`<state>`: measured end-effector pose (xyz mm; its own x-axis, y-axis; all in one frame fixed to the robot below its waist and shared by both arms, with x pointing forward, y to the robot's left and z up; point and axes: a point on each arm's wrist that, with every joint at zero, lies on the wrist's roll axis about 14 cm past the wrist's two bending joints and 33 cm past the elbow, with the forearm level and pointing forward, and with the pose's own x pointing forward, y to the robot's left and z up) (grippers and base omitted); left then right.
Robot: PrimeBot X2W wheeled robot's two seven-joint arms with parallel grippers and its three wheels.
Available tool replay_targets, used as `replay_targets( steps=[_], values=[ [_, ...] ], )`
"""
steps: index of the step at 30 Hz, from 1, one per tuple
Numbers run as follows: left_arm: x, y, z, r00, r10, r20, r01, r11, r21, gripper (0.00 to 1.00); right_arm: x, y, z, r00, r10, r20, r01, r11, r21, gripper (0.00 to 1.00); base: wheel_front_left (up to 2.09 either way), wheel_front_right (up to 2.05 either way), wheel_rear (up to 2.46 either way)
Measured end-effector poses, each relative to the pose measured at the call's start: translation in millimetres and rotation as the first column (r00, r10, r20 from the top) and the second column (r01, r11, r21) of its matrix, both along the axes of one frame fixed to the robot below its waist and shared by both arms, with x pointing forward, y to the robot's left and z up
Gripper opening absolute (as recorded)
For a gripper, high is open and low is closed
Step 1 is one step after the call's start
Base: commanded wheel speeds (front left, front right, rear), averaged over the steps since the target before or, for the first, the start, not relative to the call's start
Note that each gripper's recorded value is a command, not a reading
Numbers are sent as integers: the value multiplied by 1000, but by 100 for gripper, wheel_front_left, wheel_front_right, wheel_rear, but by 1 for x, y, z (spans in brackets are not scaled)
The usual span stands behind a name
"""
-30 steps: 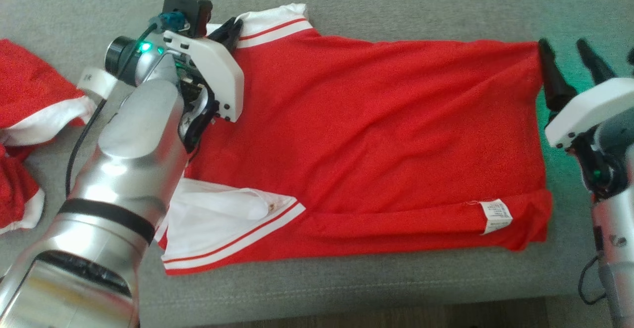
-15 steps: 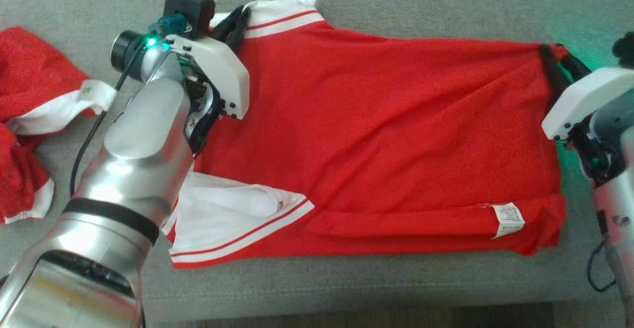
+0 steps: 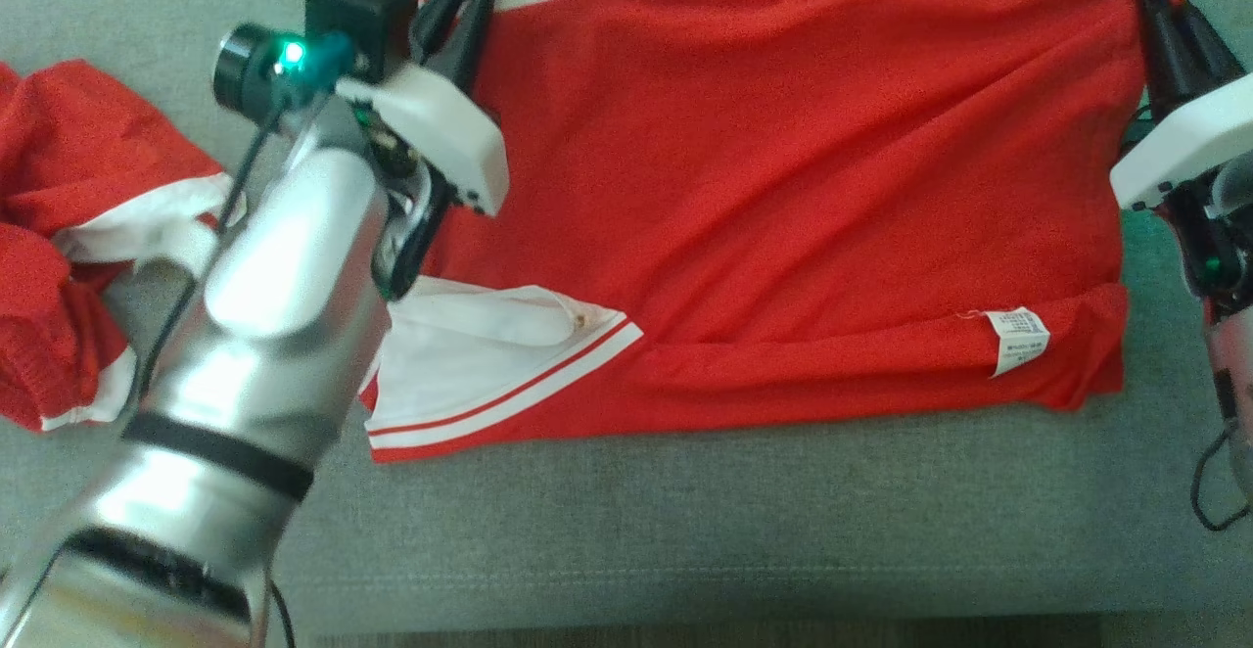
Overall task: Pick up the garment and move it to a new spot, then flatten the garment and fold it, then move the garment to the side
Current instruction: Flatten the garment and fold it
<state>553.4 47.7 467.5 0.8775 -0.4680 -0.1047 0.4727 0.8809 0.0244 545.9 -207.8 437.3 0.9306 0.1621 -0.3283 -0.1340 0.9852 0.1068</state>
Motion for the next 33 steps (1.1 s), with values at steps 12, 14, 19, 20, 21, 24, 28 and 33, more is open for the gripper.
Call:
replay_targets(
  steps=[12,14,19,20,21,24,28,33],
  values=[
    [-80,18,-1,995,87,48,-82,993,-86,0,-60,14,-31,998,31,-55,-28,998,51,0,0,0,0],
    [-99,19,-15,995,95,-3,-95,991,-94,0,-70,19,-34,998,34,-60,-30,997,66,0,0,0,0],
    [-130,26,-44,986,127,-111,-138,986,-96,0,-85,18,-38,997,8,-72,-1,996,94,0,0,0,0],
    [-133,28,-47,983,134,-125,-147,984,-97,0,-88,18,-39,997,3,-76,4,995,97,0,0,0,0],
    [-135,29,-50,981,138,-133,-151,984,-94,0,-92,16,-40,997,-5,-79,13,995,95,0,0,0,0],
    [-139,30,-57,975,144,-166,-163,981,-102,0,-103,15,-45,995,-24,-96,33,994,100,0,0,0,0],
    [-145,30,-71,963,148,-225,-177,978,-113,55,-117,18,-51,992,-36,-121,50,993,111,46,0,0,0],
    [-155,36,-81,948,174,-268,-208,973,-103,100,-133,19,-46,994,-52,-100,63,993,103,100,0,0,0]
  ],
)
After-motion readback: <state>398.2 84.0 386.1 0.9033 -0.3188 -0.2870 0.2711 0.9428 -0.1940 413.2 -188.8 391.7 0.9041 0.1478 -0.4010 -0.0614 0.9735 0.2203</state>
